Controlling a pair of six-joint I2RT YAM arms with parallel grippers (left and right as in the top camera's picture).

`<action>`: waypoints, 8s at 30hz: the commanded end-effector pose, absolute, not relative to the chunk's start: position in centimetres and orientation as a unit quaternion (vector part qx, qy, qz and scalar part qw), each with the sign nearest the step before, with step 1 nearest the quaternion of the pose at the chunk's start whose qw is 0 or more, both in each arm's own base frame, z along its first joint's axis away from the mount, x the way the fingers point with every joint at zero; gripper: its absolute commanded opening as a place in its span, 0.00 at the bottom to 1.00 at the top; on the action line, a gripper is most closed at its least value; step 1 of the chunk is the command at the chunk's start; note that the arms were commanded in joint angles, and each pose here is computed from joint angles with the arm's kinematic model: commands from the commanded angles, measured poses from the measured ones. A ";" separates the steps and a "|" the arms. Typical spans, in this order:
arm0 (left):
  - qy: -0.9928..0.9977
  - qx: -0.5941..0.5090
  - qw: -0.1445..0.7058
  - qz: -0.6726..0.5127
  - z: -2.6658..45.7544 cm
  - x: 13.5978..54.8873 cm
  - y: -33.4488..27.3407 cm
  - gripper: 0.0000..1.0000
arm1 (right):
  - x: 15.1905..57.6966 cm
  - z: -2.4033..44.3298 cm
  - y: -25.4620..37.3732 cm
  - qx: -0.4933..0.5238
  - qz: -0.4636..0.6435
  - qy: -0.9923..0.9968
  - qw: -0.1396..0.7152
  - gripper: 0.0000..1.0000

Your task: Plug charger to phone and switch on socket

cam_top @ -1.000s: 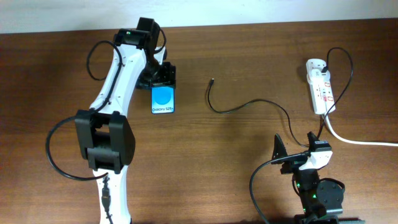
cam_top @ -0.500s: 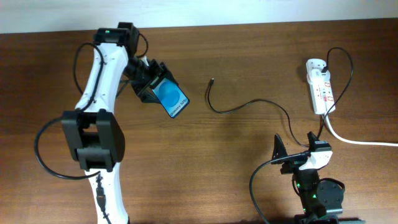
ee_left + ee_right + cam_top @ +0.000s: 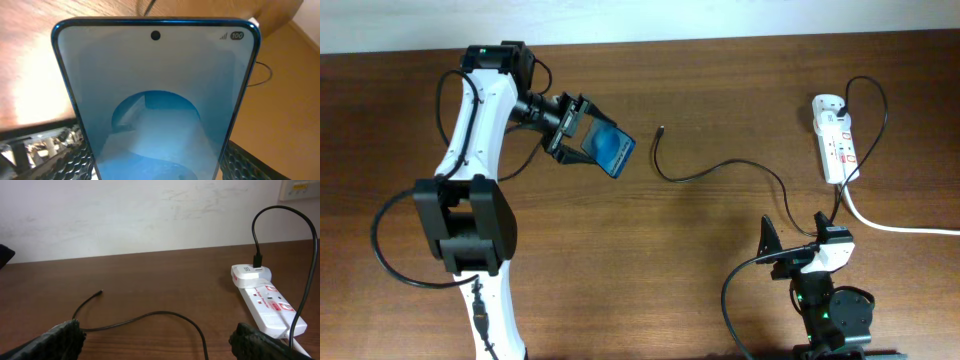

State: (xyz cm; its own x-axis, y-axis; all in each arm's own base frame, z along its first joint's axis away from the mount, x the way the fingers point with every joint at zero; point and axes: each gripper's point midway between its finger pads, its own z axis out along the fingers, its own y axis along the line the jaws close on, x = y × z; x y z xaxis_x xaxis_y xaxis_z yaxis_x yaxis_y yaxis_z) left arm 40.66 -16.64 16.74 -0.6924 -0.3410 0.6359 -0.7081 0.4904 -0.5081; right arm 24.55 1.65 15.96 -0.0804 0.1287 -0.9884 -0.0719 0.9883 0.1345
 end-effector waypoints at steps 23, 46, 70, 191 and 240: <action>-0.712 0.356 0.337 0.502 22.9 40.3 -19.1 0.00 | 24.6 15.7 1.7 0.022 0.075 0.732 0.677 0.98; -0.714 0.356 0.336 0.501 22.9 40.3 -19.0 0.00 | 27.0 20.3 4.6 0.064 0.189 0.826 0.528 0.98; -0.714 0.356 0.336 0.501 22.9 40.3 -19.0 0.00 | 28.8 22.6 -3.1 0.167 0.139 0.924 0.316 0.98; -0.760 -0.135 -0.011 0.635 24.5 42.8 -27.4 0.99 | 41.4 25.9 8.8 0.397 0.546 0.575 0.462 0.04; -0.788 0.070 -0.030 0.610 23.9 51.2 -34.2 0.53 | 44.3 24.5 15.4 0.493 0.601 0.536 0.328 0.04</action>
